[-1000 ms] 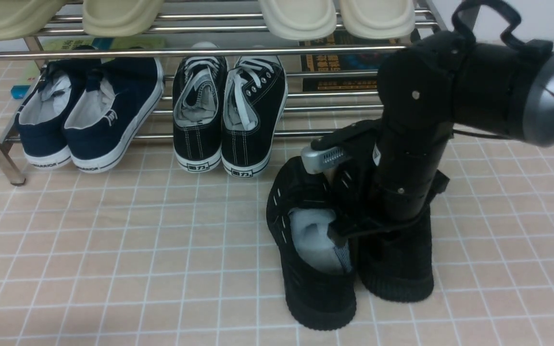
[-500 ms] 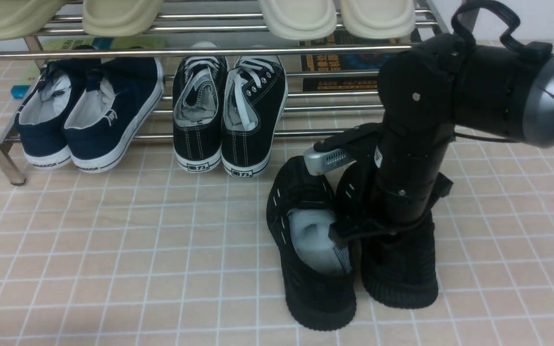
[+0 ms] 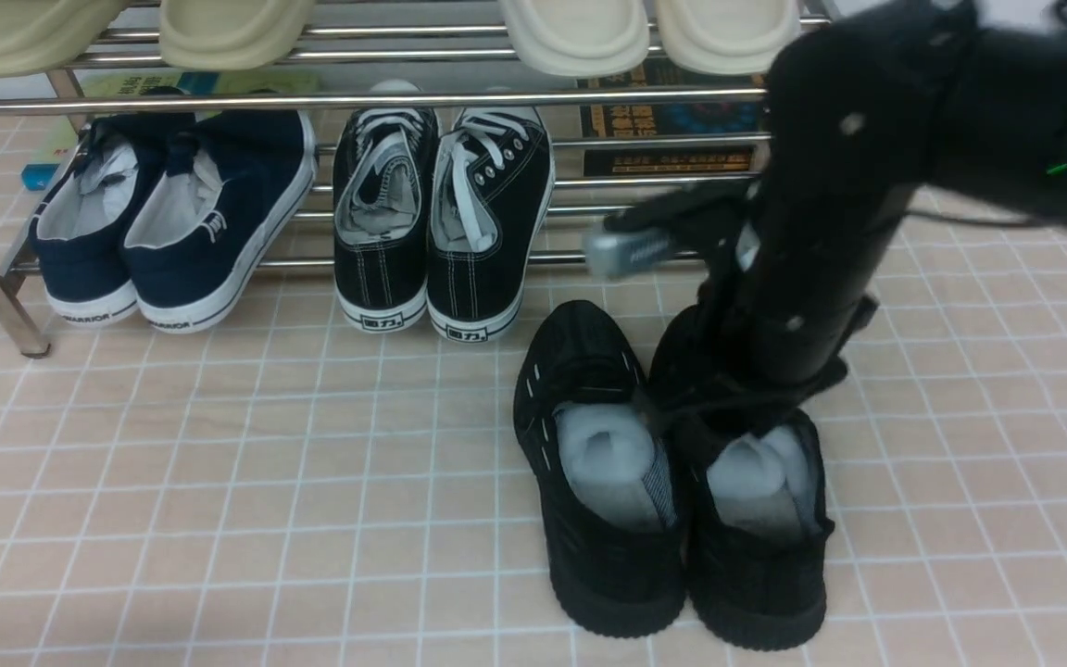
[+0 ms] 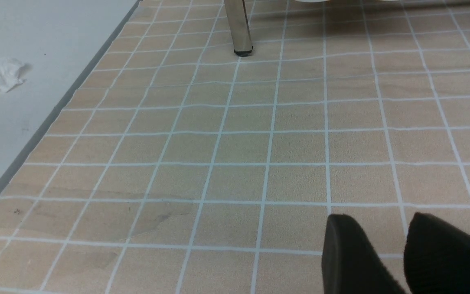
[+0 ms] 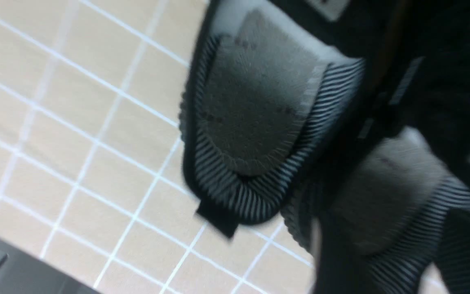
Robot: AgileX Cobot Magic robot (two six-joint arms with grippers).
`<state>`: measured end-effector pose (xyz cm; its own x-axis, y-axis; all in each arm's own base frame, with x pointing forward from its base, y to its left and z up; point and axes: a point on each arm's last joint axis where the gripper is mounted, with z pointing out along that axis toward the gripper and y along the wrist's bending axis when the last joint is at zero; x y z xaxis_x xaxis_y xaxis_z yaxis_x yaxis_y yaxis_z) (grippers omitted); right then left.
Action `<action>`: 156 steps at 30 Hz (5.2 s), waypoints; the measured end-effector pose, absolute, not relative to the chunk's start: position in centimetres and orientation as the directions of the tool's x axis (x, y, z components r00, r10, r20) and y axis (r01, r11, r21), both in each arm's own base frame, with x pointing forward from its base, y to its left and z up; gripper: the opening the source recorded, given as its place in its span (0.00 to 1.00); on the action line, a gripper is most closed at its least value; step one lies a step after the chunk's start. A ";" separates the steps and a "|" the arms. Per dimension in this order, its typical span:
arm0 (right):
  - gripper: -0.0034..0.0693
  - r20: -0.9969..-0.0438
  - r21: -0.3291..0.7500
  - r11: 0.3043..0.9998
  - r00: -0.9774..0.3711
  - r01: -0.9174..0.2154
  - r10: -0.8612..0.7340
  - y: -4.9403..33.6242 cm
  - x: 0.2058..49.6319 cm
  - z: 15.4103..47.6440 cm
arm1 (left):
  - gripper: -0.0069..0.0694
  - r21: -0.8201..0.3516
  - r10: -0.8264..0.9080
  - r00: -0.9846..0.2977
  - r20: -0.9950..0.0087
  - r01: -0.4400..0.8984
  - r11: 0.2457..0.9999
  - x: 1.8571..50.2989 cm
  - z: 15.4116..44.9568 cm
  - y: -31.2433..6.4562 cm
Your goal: Take the shoes off the shelf from the light coffee tablecloth by hand.
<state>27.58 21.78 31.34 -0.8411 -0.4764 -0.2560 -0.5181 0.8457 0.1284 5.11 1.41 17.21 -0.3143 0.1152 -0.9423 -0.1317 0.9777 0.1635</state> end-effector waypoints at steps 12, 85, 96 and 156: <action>0.03 -0.591 0.117 0.825 -0.707 -0.552 -0.389 13.5 17.1 42.6 | 0.40 0.163 0.115 -0.314 -0.942 -0.132 0.978 5.1 17.2 1.4; 0.07 -0.946 0.158 0.987 -0.292 -0.034 0.141 0.6 5.1 19.2 | 0.40 0.163 0.115 -0.314 -0.942 -0.132 0.978 5.1 17.2 1.4; 0.08 -0.938 0.161 0.986 -0.315 -0.029 0.144 0.6 5.1 17.4 | 0.40 0.163 0.115 -0.314 -0.942 -0.132 0.978 5.1 17.2 1.4; 0.18 -0.946 0.107 0.994 -0.306 0.027 0.110 0.1 5.2 17.4 | 0.40 0.163 0.115 -0.314 -0.942 -0.132 0.978 5.1 17.2 1.4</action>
<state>5.17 0.13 17.40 -0.3058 0.1099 -0.9457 0.0275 0.9939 0.1066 5.11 1.41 17.21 -0.3143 0.1152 -0.9423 -0.1317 0.9777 0.1635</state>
